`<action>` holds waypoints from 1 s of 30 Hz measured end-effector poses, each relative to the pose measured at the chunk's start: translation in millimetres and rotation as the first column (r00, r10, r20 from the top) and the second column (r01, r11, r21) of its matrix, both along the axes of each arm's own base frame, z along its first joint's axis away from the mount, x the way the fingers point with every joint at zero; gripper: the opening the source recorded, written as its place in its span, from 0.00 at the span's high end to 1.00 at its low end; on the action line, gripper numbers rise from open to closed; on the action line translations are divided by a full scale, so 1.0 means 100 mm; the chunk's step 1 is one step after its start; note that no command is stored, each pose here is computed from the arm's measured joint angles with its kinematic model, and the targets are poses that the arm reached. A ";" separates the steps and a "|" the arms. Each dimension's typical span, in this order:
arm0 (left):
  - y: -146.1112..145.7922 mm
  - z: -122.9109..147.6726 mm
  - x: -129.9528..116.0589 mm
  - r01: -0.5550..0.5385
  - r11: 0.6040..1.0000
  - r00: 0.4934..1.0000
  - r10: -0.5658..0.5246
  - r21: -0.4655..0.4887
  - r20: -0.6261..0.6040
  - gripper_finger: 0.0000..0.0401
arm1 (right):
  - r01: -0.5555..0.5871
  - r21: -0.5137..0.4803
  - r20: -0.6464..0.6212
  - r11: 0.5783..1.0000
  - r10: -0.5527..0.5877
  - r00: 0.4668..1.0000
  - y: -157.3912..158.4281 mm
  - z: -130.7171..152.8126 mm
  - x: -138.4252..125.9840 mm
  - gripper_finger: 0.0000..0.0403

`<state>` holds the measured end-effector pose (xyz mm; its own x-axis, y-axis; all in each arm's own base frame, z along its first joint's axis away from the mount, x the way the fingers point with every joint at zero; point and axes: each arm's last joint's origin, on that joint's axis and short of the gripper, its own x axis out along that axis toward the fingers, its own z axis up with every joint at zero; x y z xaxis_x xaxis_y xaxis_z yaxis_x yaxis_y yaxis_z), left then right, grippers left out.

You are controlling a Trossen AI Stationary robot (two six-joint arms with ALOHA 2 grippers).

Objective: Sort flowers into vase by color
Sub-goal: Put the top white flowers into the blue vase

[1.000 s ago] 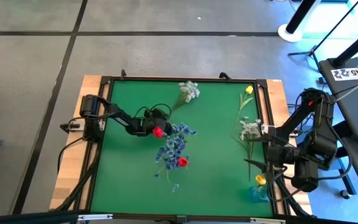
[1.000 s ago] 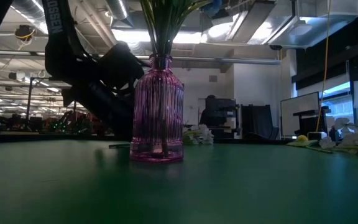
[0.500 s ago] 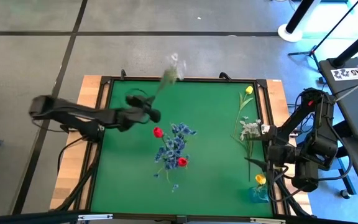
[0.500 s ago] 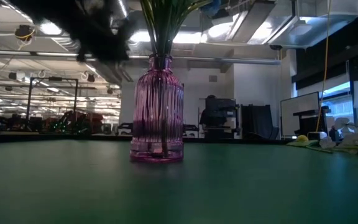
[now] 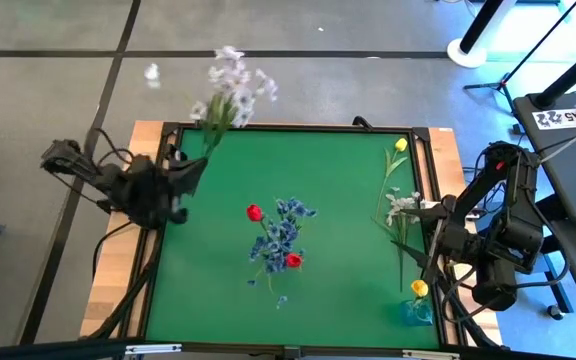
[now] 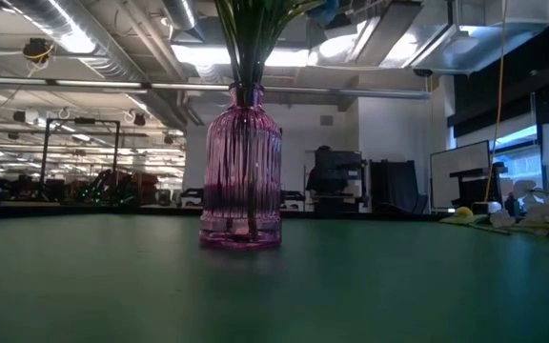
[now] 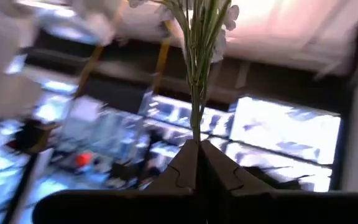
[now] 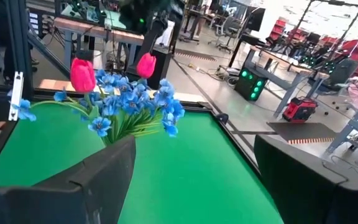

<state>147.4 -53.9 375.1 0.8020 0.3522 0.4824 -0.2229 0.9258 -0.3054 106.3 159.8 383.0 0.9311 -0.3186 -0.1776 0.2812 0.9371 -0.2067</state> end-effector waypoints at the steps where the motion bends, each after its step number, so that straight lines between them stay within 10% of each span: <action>1: -0.06 0.07 0.01 0.032 0.999 0.999 -0.032 0.014 0.004 1.00 | 0.000 0.007 0.003 1.000 0.000 1.000 0.01 0.00 0.00 0.19; 17: -1.49 0.31 1.24 0.264 0.903 0.952 -0.188 0.339 -0.242 1.00 | -0.191 -0.119 0.015 0.974 0.194 0.981 0.84 0.02 0.45 0.19; 30: -2.26 -0.10 1.91 0.345 0.848 0.925 -0.235 0.403 -0.297 1.00 | -0.483 -0.173 0.390 0.858 0.510 0.767 1.21 0.06 1.33 0.24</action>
<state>338.0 -280.3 365.4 0.9395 -0.1192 0.3210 0.0650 0.9825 0.1746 239.0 281.1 389.2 0.9429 0.2112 0.2574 -0.1496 0.9594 -0.2390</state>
